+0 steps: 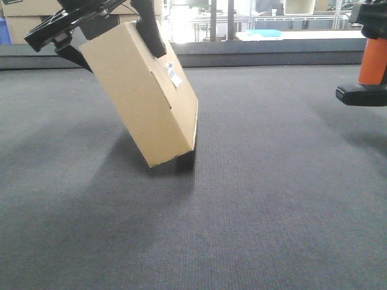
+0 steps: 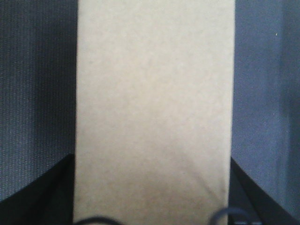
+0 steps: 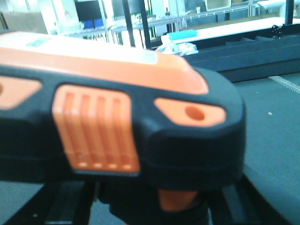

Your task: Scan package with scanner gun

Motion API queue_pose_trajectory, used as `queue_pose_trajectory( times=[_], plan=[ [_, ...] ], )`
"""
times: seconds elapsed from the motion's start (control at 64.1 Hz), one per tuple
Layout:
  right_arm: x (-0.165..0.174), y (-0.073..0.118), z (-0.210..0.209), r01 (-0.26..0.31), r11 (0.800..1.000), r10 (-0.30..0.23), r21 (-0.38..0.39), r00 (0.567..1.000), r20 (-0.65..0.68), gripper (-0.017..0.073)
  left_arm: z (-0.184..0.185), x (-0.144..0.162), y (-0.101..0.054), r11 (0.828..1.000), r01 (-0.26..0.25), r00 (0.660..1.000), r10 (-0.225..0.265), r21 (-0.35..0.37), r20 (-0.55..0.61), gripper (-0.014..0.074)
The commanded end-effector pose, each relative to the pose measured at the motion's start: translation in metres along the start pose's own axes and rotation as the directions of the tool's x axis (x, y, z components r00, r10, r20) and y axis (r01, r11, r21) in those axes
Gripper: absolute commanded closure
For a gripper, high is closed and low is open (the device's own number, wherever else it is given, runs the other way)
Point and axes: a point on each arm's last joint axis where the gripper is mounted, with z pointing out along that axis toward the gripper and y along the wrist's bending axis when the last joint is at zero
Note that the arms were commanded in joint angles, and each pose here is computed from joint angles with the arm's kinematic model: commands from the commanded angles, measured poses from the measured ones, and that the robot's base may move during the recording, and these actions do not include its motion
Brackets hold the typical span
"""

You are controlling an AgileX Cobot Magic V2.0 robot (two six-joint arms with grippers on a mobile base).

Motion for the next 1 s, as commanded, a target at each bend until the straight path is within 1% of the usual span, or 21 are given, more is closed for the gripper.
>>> queue_pose_trajectory(
  times=[0.0,0.125,0.53,0.733,0.983],
  plan=[
    [-0.005,-0.002,0.001,-0.011,1.0,0.011,0.003,0.995,0.1,0.0718,-0.006,0.001,-0.003,1.0,-0.001,1.0,0.0,0.013,0.014,0.0705],
    [0.001,-0.003,0.004,-0.008,1.0,0.007,0.006,0.993,0.121,0.0718,-0.006,0.001,-0.003,1.0,-0.001,1.0,0.0,0.013,0.014,0.0705],
    [0.023,-0.006,0.01,0.007,1.0,-0.008,0.02,0.998,0.06,0.0718,-0.006,0.0,-0.003,1.0,-0.001,1.0,0.0,0.015,0.02,0.0705],
    [0.021,-0.006,0.01,0.007,1.0,-0.008,0.018,0.997,0.082,0.0718,-0.006,0.0,-0.003,1.0,-0.001,1.0,0.0,0.015,0.02,0.0705],
    [0.027,-0.006,0.01,0.007,1.0,-0.007,0.023,1.0,0.009,0.0718,-0.006,0.0,-0.003,1.0,-0.001,1.0,0.0,0.015,0.021,0.0705]
  ],
)
